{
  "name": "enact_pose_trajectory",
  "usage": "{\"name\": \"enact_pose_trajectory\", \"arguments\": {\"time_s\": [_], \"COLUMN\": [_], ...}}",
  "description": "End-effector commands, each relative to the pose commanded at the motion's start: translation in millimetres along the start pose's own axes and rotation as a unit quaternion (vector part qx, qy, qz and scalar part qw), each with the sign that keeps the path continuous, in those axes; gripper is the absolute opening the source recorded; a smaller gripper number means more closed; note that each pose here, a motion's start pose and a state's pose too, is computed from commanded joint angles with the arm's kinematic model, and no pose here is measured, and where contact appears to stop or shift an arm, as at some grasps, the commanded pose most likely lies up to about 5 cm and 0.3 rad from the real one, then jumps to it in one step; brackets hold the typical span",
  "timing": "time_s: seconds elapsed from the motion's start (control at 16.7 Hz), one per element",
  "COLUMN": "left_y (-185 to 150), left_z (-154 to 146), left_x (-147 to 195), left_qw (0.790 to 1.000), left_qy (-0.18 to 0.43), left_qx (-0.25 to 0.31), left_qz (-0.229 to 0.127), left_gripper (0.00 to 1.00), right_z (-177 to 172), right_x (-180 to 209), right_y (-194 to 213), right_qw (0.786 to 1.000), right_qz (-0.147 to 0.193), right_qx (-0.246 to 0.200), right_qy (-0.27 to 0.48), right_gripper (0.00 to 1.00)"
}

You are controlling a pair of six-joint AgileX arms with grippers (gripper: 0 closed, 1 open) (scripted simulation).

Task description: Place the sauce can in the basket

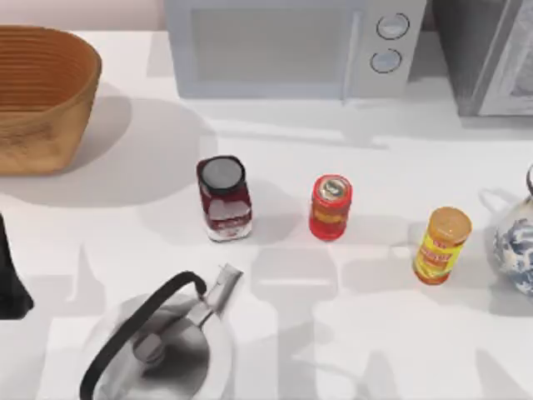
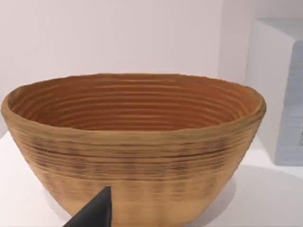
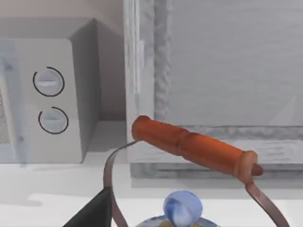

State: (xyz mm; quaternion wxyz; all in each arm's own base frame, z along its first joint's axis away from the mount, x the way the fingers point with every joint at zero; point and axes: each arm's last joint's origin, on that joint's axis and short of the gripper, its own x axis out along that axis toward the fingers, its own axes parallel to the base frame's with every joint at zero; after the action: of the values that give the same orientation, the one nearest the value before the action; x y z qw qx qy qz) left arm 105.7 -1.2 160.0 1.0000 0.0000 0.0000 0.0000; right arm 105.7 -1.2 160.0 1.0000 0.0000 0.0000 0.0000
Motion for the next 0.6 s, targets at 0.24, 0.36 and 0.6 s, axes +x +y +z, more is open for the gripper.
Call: {"name": "enact_pose_trajectory", "arguments": {"time_s": [0.24,0.36,0.6], "left_y": [-3,-11,-30], "left_z": [8,27,84], "left_x": [0,1,16], "left_qw": [1.000,0.996,0.973], "left_qy": [-0.006,-0.016,-0.031], "left_qx": [0.009,0.029,0.089], "left_qz": [-0.026,-0.080,-0.213], "left_gripper": [1.00,1.00,1.00], "right_z": [0,0,0], "right_x": [0,0,0], "right_y": [0,0,0], "right_qw": [1.000,1.000,1.000], "right_qz": [0.000,0.000,0.000], "right_qx": [0.000,0.000,0.000], "right_qy": [0.000,0.000,0.000], "right_gripper": [1.00,1.00,1.00]}}
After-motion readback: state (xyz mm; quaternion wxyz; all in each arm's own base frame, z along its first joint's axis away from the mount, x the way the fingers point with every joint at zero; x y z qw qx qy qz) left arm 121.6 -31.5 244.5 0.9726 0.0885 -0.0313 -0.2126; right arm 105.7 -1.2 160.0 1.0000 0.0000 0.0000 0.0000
